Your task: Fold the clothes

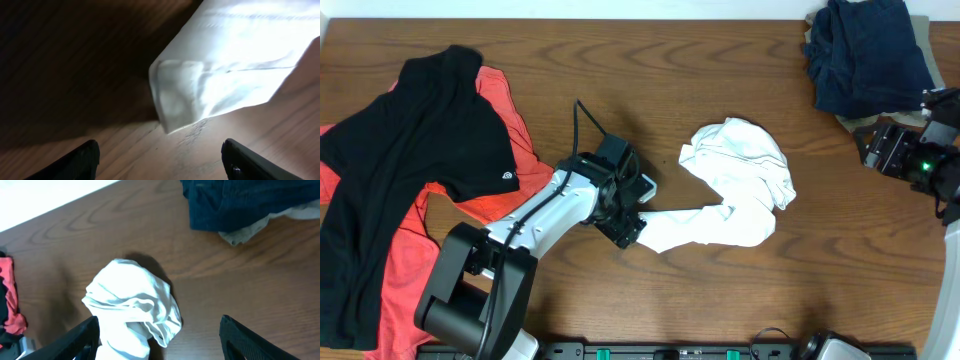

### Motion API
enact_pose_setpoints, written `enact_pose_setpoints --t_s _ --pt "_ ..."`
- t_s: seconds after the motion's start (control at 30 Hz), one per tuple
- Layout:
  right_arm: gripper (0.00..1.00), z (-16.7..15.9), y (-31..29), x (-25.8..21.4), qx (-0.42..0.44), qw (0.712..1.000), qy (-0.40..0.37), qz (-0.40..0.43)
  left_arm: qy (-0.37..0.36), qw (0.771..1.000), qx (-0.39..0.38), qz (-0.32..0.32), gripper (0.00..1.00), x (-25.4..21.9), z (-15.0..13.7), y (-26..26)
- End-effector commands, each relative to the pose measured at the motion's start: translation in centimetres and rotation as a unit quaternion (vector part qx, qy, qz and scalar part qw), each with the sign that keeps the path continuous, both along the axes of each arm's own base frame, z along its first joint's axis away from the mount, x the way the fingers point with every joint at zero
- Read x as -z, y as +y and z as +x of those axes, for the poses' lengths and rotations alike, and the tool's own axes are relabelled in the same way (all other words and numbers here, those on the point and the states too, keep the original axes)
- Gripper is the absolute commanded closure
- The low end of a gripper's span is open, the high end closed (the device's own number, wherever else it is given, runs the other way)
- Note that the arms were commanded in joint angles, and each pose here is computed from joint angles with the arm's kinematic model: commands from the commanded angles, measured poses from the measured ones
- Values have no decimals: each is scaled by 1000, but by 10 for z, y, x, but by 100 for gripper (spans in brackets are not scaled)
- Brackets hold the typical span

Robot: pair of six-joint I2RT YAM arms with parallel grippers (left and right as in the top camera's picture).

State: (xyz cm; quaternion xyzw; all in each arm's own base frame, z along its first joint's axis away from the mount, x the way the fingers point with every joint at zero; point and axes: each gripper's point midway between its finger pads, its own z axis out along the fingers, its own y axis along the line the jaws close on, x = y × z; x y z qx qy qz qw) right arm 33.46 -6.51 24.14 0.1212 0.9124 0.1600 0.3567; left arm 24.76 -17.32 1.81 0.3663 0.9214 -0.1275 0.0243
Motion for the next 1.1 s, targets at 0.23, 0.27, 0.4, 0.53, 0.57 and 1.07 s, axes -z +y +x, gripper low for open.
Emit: enact_pose_setpoints --t_s 0.23,0.27,0.4,0.53,0.57,1.07 --pt "25 2 1 15 -12 1000 25 4 -6 1000 7 -25 25 18 4 -10" --pt "25 2 1 15 -12 1000 25 4 -7 1000 7 -25 25 21 5 -11" --pt "26 2 1 15 -12 1000 25 4 0 1000 7 -21 28 34 7 -11" --pt "26 2 1 15 -12 1000 25 4 4 1000 4 -10 44 40 7 -8" --pt "26 1 1 15 -12 1000 27 5 3 1000 -6 -2 50 41 8 -5" --pt "26 1 1 15 -12 1000 27 5 -12 999 -50 7 94 27 22 -10"
